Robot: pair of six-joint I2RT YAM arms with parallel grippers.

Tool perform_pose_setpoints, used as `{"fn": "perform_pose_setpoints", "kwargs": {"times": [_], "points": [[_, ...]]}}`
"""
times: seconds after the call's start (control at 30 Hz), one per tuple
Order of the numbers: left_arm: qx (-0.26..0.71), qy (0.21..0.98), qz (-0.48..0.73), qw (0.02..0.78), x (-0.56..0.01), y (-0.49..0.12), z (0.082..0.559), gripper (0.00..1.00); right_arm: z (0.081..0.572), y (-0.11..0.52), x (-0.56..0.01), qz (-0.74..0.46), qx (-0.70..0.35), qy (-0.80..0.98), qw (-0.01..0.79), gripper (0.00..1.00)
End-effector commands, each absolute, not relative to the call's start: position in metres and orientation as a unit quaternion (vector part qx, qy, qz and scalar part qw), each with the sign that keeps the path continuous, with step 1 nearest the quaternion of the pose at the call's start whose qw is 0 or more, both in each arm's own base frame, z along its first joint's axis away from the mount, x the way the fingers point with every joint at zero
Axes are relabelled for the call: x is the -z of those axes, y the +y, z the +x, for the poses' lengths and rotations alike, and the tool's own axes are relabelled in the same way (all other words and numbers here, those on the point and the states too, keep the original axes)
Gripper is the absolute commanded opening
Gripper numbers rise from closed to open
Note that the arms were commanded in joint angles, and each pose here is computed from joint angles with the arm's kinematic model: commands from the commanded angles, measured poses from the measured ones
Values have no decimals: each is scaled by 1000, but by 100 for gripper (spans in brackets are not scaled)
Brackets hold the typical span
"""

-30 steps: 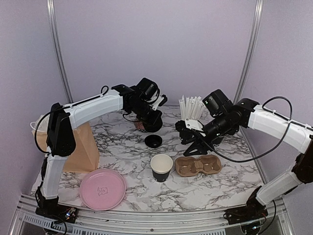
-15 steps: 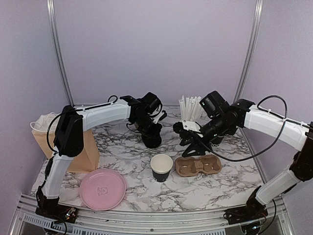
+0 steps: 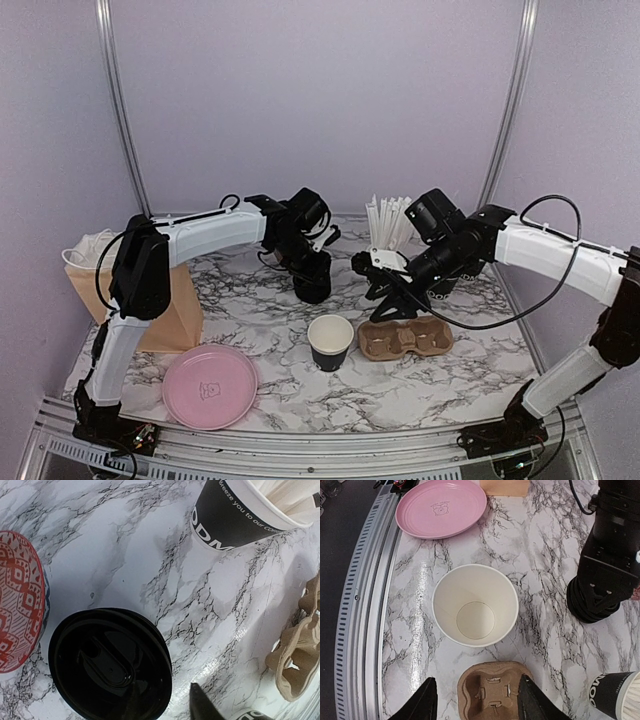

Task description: Pack the takeout coffee

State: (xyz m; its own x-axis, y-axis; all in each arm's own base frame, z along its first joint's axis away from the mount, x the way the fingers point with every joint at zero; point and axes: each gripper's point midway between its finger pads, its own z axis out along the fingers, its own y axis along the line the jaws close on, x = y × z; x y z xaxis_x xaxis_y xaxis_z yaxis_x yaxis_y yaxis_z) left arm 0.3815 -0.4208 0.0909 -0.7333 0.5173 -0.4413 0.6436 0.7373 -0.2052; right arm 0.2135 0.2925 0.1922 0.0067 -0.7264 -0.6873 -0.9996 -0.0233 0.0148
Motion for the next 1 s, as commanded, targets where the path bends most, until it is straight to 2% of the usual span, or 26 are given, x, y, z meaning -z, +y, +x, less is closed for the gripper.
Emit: {"fn": "perform_pose_setpoints", "kwargs": {"times": [0.0, 0.17, 0.33, 0.43, 0.5, 0.57, 0.7, 0.97], "points": [[178, 915, 317, 175, -96, -418, 379, 41, 218, 294, -192, -659, -271, 651, 260, 53], [173, 916, 317, 177, -89, -421, 385, 36, 218, 294, -192, -660, -271, 651, 261, 53], [174, 915, 317, 180, -90, -423, 387, 22, 217, 294, -192, -659, -270, 651, 261, 53], [170, 915, 317, 185, -93, -422, 388, 24, 218, 293, -192, -659, -270, 652, 261, 53], [167, 915, 316, 187, -93, -421, 389, 34, 218, 294, -193, -659, -270, 651, 263, 53], [166, 915, 317, 185, -91, -421, 389, 37, 218, 294, -193, -659, -270, 651, 263, 53], [167, 916, 317, 181, -85, -423, 390, 34, 218, 294, -192, -659, -271, 652, 261, 53], [172, 914, 319, 183, -86, -426, 391, 23, 217, 293, -193, -658, -270, 651, 263, 53]]}}
